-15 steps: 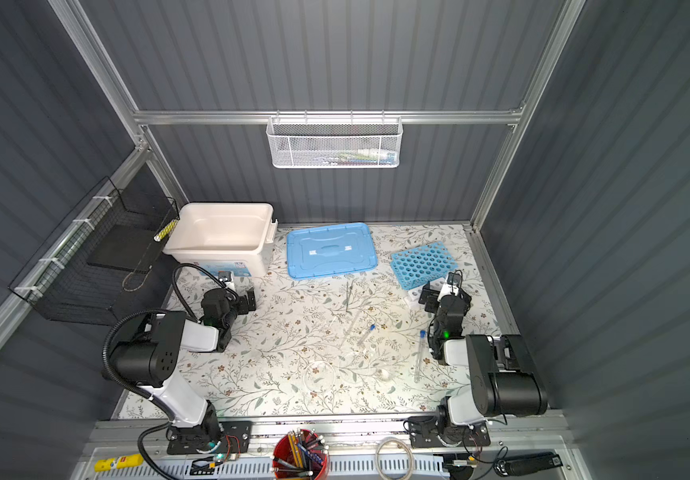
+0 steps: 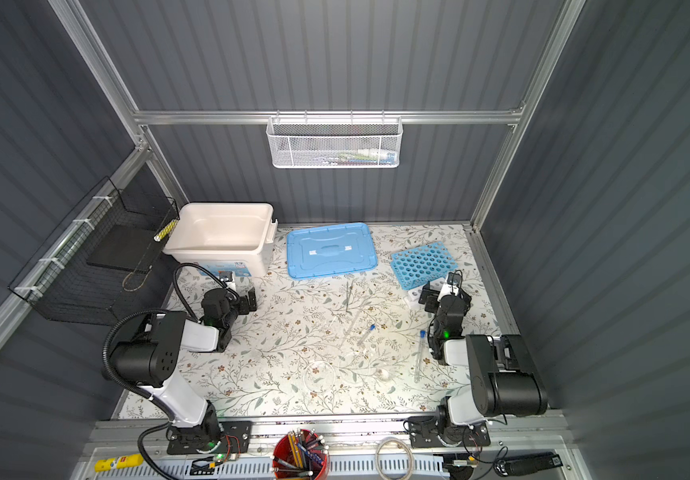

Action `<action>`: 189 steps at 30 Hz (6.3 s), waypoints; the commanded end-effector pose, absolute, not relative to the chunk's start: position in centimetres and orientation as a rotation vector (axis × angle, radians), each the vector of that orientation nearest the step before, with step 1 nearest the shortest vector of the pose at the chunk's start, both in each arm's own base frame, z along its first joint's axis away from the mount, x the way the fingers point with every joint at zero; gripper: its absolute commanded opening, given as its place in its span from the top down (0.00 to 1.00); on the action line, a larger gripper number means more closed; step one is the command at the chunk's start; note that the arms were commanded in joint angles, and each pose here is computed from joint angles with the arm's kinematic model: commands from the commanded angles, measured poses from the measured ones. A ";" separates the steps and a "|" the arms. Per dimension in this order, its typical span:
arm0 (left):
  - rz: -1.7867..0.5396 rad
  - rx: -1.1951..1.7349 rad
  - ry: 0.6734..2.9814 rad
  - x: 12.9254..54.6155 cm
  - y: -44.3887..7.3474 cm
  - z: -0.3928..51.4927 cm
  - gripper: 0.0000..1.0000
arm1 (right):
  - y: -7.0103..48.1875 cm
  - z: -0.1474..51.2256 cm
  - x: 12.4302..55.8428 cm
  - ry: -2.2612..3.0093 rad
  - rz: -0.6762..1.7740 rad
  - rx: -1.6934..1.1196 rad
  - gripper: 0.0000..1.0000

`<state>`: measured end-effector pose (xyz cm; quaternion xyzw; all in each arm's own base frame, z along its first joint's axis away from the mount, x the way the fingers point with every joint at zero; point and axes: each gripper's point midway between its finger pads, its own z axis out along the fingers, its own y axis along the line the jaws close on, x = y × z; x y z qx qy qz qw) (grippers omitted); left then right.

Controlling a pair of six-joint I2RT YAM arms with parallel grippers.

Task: Organize the chemistry lab equipment

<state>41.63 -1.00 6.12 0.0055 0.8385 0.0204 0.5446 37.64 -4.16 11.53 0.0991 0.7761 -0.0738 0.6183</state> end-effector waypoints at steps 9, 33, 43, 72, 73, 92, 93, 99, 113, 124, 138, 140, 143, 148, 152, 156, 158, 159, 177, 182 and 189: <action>0.043 0.041 1.989 41.9 -1.2 6.3 0.00 | -4.4 12.3 37.8 1.762 -0.174 0.241 0.01; 0.040 0.053 1.982 41.8 -1.4 7.6 0.00 | -3.9 12.8 37.9 1.771 -0.166 0.214 0.01; 0.033 0.028 2.015 41.5 -1.3 10.7 0.00 | -3.9 14.7 37.7 1.917 -0.178 0.242 0.01; -0.254 -0.053 2.479 33.9 -9.0 14.7 0.00 | 1.5 13.6 33.7 2.586 0.086 0.632 0.01; -0.286 -0.036 2.480 33.8 -9.8 14.9 0.00 | 1.4 13.7 33.9 2.588 0.091 0.648 0.01; -0.410 0.272 2.468 35.8 -21.1 15.9 0.00 | -3.4 10.5 36.1 2.605 0.261 0.969 0.23; -0.410 0.286 2.468 35.7 -21.6 15.9 0.00 | -3.5 10.2 36.3 2.612 0.259 0.972 0.24; -0.406 0.328 2.460 35.4 -23.2 15.8 0.00 | -3.8 9.5 37.8 2.599 0.265 0.960 0.31; -0.401 0.346 2.446 35.0 -23.2 16.4 0.00 | -4.0 7.0 41.0 2.642 0.281 0.995 0.42; -0.407 0.365 2.444 34.6 -23.2 16.2 0.00 | -3.8 6.0 41.7 2.661 0.274 1.025 0.36; -0.439 0.420 2.428 33.7 -23.6 16.5 0.00 | -2.7 4.4 41.3 2.732 0.181 1.027 0.41; -0.440 0.425 2.425 33.6 -23.6 16.6 0.00 | -2.4 4.1 40.9 2.748 0.179 1.030 0.43; -0.439 0.438 2.425 33.4 -23.5 16.6 0.00 | -1.9 3.9 39.9 2.768 0.179 1.037 0.47; -0.455 0.455 2.417 32.9 -23.5 16.8 0.00 | -1.1 3.6 38.1 2.797 0.205 1.049 0.56; -0.471 0.471 2.429 32.7 -23.8 16.4 0.00 | -0.4 3.6 37.3 2.810 0.195 1.051 0.57; -0.486 0.497 2.441 32.2 -24.1 16.3 0.01 | 0.6 4.0 36.9 2.809 0.191 1.059 0.58; -0.505 0.511 2.436 31.9 -24.3 16.5 0.01 | 1.2 4.2 36.6 2.809 0.189 1.069 0.58; -0.517 0.518 2.436 31.7 -24.4 16.5 0.01 | 1.5 4.2 36.4 2.812 0.187 1.077 0.58; -0.606 0.637 2.435 28.7 -25.4 16.0 0.01 | 6.2 2.7 33.1 2.877 0.136 1.051 0.46; -0.597 0.680 2.443 28.1 -26.3 15.5 0.00 | 5.9 3.5 32.5 2.881 0.114 1.025 0.29; -0.565 0.779 2.443 26.9 -29.3 15.5 0.01 | 5.3 6.6 32.5 2.846 0.101 0.949 0.17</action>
